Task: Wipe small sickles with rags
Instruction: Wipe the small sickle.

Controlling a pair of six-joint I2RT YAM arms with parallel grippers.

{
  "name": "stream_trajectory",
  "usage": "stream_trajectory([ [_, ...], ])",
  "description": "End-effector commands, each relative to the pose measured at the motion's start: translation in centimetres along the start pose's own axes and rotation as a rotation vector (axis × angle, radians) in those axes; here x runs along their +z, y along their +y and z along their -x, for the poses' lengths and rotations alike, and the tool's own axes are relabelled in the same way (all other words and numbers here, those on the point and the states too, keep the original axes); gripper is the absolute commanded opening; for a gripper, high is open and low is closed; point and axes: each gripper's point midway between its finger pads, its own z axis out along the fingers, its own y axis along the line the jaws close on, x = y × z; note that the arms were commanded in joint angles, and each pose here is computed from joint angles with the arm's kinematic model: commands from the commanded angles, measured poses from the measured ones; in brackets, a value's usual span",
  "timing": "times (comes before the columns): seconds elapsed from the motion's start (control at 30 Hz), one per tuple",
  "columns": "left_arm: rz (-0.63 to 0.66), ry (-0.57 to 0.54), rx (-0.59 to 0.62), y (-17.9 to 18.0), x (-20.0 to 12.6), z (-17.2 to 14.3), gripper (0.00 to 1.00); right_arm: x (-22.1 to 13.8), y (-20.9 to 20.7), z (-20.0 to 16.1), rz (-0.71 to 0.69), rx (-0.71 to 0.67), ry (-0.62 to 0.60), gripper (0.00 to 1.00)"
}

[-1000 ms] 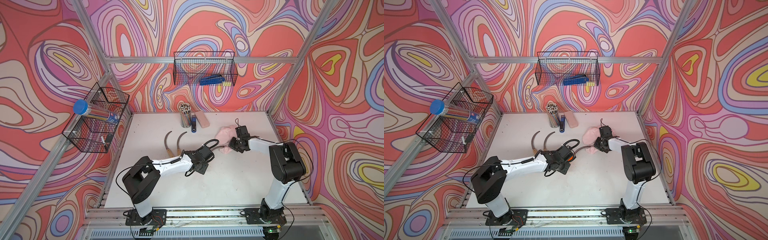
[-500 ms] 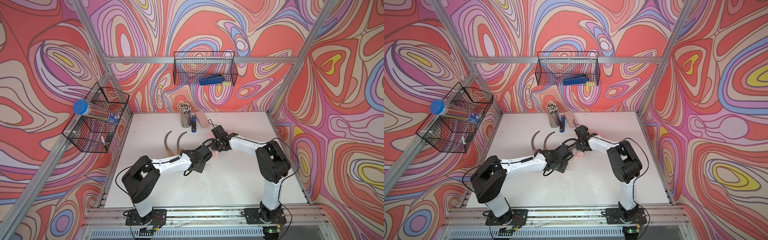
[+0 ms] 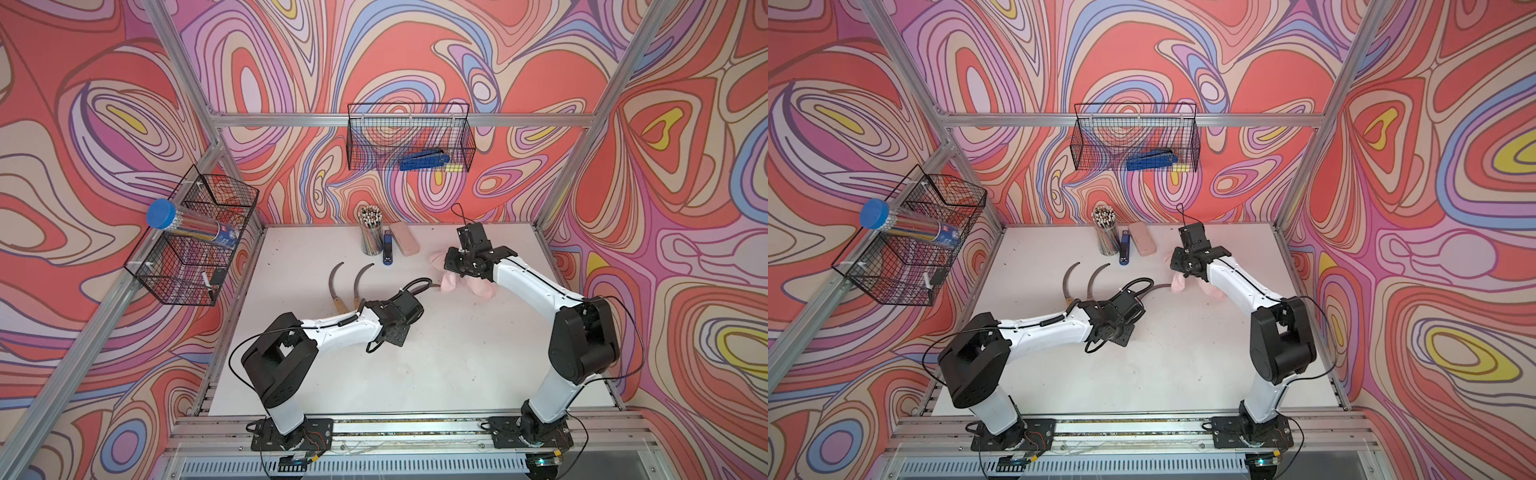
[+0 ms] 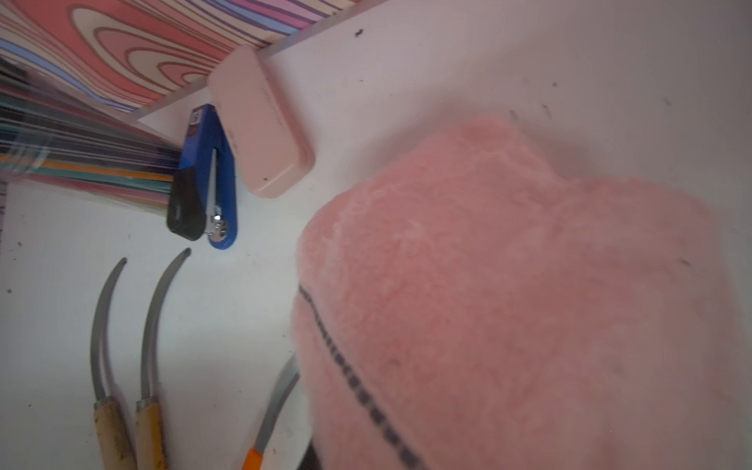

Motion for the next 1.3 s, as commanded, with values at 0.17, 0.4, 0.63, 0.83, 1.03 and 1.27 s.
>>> stream_trajectory([
  [0.17,-0.029,-0.023,-0.011,-0.1,-1.1,0.2,0.0,6.3,6.2,-5.7,0.162,-0.187,0.213,0.0],
  [0.4,-0.025,-0.015,-0.007,-0.1,-0.8,0.1,0.0,6.9,10.9,-9.2,0.258,-0.292,0.276,0.0],
  [0.63,-0.012,-0.008,-0.008,0.0,-0.6,0.0,0.0,8.5,10.3,-13.3,0.272,-0.221,0.383,0.0],
  [0.83,-0.003,-0.007,-0.008,0.1,-0.6,0.0,0.0,11.2,5.3,-14.0,0.062,-0.164,0.433,0.0],
  [1.03,-0.002,-0.01,-0.008,0.2,-0.7,0.1,0.0,11.7,-2.8,-10.2,-0.083,-0.02,0.37,0.0],
  [1.27,0.001,-0.006,-0.009,0.2,-0.6,0.0,0.0,10.4,-9.0,-6.8,-0.228,0.06,0.282,0.0],
])
